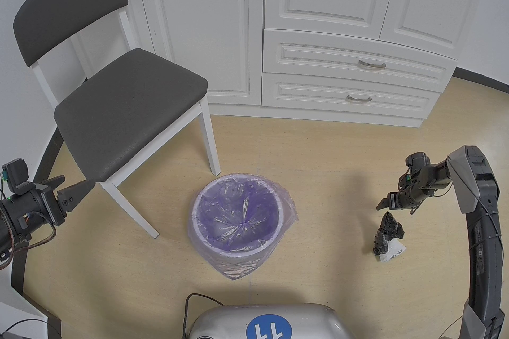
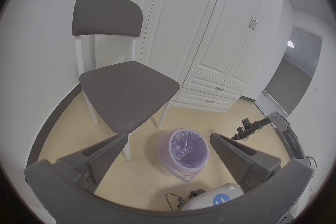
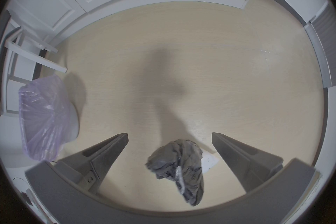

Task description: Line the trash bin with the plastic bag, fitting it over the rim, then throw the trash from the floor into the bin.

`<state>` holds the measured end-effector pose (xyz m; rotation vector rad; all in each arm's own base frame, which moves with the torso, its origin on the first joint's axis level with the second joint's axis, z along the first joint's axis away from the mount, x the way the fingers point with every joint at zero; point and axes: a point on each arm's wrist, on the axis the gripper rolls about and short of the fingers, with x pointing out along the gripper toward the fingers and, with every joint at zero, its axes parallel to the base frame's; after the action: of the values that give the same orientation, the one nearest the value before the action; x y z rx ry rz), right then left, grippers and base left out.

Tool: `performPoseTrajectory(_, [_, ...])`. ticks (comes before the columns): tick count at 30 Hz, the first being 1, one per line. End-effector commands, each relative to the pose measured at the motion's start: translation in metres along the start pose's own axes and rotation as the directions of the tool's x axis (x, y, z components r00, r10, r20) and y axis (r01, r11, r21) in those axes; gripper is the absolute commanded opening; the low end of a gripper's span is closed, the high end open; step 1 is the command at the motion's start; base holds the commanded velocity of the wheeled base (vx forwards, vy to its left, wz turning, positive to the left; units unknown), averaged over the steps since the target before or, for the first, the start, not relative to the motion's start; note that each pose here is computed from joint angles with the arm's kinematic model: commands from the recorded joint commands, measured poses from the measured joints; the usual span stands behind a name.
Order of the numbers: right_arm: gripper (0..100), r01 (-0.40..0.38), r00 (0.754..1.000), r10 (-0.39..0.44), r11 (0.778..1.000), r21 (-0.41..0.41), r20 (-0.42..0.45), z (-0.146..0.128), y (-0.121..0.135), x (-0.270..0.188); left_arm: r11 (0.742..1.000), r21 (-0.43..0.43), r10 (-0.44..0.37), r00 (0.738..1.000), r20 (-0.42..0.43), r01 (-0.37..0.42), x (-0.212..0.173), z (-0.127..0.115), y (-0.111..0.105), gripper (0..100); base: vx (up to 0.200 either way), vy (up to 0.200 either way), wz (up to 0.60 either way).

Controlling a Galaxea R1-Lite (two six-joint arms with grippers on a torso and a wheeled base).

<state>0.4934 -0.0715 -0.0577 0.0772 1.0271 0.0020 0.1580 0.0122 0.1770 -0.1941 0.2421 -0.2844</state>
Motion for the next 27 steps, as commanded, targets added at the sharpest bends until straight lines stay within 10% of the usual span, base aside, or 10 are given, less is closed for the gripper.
performPoseTrajectory(1, [100, 0.032, 0.987, -0.035, 0.999, -0.02, -0.155, -0.025, -0.014, 0.036, 1.0, -0.016, 0.012, 0.999, -0.038, -0.013, 0.008, -0.005, 0.004, 100, 0.0, 0.0, 0.0])
performPoseTrajectory(13, [100, 0.013, 0.976, -0.021, 0.999, -0.04, -0.217, -0.03, -0.001, 0.036, 1.0, -0.021, 0.014, 0.999, -0.05, -0.015, 0.009, -0.007, 0.005, 100, 0.0, 0.0, 0.0])
performPoseTrajectory(14, [0, 0.013, 0.976, -0.021, 0.999, -0.038, -0.217, -0.03, -0.001, 0.036, 1.0, -0.021, 0.014, 0.999, -0.05, -0.015, 0.009, -0.007, 0.005, 100, 0.0, 0.0, 0.0])
performPoseTrajectory(27, [0, 0.053, 0.978, -0.033, 0.994, 0.095, -0.205, -0.026, 0.0, 0.033, 1.0, -0.012, 0.009, 0.999, -0.032, -0.009, 0.006, -0.007, 0.003, 100, 0.0, 0.0, 0.0])
